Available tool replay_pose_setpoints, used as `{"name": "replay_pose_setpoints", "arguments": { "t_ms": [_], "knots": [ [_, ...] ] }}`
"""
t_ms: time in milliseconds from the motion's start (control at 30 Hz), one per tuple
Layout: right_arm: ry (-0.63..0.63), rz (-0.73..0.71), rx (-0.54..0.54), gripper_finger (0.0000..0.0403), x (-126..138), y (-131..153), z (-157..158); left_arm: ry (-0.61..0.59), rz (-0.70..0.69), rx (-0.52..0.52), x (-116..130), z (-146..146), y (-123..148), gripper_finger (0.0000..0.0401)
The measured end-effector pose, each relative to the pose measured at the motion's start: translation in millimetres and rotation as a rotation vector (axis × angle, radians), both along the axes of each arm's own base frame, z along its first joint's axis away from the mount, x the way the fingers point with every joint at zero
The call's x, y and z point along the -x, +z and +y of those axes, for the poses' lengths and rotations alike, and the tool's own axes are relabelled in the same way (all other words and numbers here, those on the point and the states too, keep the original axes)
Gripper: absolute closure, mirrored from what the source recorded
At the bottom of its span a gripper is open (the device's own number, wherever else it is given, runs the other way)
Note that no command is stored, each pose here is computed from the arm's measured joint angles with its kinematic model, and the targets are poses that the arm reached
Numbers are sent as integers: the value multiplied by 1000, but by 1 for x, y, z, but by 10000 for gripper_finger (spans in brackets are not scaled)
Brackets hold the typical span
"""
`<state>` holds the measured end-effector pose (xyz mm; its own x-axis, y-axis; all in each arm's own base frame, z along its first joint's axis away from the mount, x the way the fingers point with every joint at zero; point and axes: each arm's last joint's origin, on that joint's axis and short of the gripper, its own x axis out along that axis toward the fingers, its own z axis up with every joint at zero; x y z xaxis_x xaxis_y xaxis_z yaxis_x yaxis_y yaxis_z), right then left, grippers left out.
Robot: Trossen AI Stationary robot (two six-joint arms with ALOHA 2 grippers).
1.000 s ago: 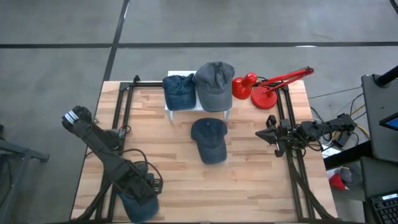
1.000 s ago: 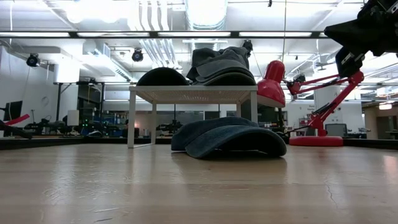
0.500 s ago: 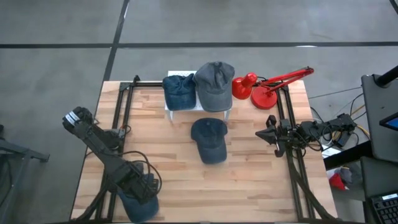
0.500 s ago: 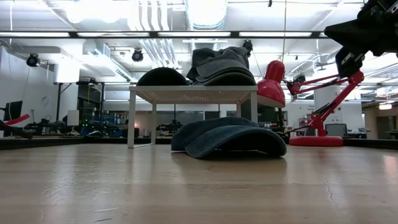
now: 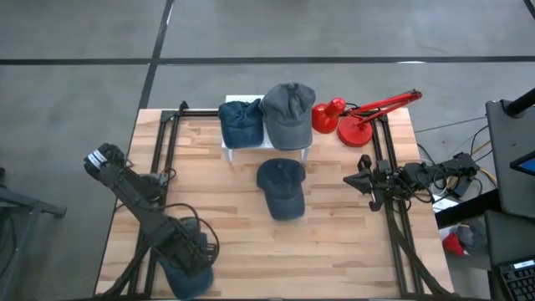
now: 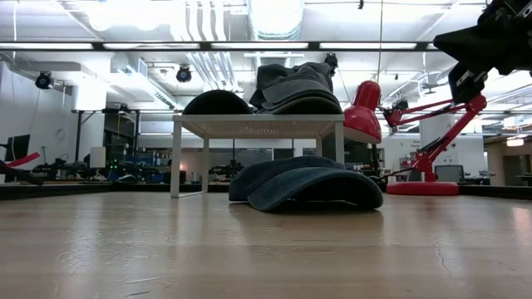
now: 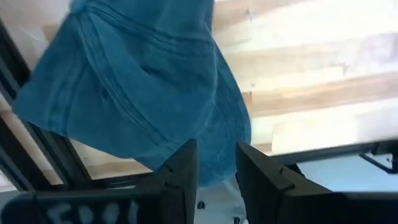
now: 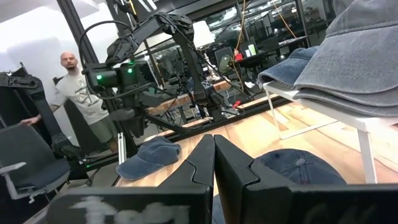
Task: Pick & Place hat
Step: Put the bottom blue cap on the shelf
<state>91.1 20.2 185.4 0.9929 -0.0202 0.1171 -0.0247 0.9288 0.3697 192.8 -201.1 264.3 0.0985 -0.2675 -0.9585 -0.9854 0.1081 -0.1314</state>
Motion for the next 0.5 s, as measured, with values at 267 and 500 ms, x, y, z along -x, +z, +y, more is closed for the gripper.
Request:
{"name": "replay_pose_setpoints", "arguments": {
  "t_ms": [267,500],
  "knots": [
    [0,0,0,394,0,0,0,22,29,27,7,-7,0,300],
    [0,0,1,394,0,0,0,-2,51,59,12,-13,1,298]
  ]
}}
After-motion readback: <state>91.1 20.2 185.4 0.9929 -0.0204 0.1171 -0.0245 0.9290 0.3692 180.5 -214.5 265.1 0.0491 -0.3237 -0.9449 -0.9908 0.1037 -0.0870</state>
